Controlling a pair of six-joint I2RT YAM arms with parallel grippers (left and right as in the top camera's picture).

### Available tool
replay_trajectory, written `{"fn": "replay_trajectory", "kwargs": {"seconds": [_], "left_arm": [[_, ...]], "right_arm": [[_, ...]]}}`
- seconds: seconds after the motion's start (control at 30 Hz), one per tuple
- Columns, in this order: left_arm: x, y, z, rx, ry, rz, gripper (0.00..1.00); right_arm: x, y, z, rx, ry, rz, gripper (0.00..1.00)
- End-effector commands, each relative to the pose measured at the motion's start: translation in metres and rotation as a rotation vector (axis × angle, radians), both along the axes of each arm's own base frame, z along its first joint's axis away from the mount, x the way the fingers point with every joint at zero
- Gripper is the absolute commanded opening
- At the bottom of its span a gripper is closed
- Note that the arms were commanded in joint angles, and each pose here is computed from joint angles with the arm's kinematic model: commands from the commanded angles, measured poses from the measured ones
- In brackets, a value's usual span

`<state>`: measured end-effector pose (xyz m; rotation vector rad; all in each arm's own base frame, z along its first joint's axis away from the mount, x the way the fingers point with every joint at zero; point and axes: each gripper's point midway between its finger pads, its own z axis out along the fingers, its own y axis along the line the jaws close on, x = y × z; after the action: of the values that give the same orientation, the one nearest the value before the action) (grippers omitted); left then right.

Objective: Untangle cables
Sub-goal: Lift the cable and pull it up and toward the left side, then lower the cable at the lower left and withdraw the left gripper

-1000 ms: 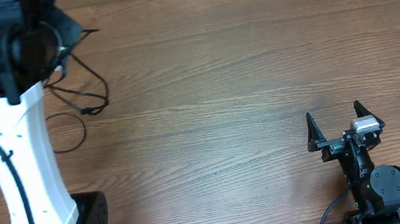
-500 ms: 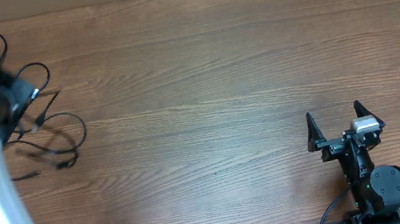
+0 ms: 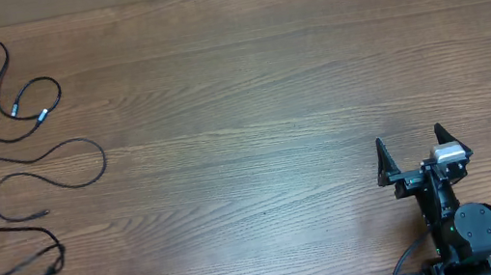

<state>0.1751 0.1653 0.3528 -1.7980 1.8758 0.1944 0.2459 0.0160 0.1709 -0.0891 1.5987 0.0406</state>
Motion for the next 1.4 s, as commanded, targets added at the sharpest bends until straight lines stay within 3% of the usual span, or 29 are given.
{"fn": "replay_trajectory", "kwargs": {"seconds": [0.0, 0.13, 0.33, 0.47, 0.57, 0.9, 1.2, 1.37], "left_arm": [[-0.012, 0.016, -0.028, -0.090, -0.007, 0.269, 0.04], [-0.018, 0.035, -0.049, -0.138, -0.014, 0.441, 0.04], [-0.026, 0.069, -0.060, -0.118, -0.017, 0.558, 0.04], [-0.051, 0.098, -0.064, -0.028, 0.078, 0.665, 0.05], [-0.057, 0.111, -0.075, -0.032, 0.131, 0.704, 0.04], [-0.055, 0.149, -0.117, -0.114, 0.176, 0.763, 0.06], [-0.016, 0.175, -0.162, -0.268, 0.101, 0.626, 0.05], [-0.020, 0.185, -0.193, -0.318, 0.174, 0.610, 0.06]], "right_arm": [[0.000, -0.003, -0.002, -0.001, -0.004, -0.016, 1.00], [0.000, -0.003, -0.002, -0.001, -0.004, -0.017, 1.00], [0.000, -0.003, -0.002, -0.001, -0.004, -0.017, 1.00], [0.000, -0.003, -0.002, -0.001, -0.004, -0.016, 1.00], [0.000, -0.003, -0.002, -0.001, -0.004, -0.016, 1.00], [0.000, -0.003, -0.002, -0.001, -0.004, -0.017, 1.00], [0.000, -0.003, -0.002, -0.001, -0.004, -0.017, 1.00], [0.000, -0.003, -0.002, -0.001, -0.004, -0.017, 1.00]]}}
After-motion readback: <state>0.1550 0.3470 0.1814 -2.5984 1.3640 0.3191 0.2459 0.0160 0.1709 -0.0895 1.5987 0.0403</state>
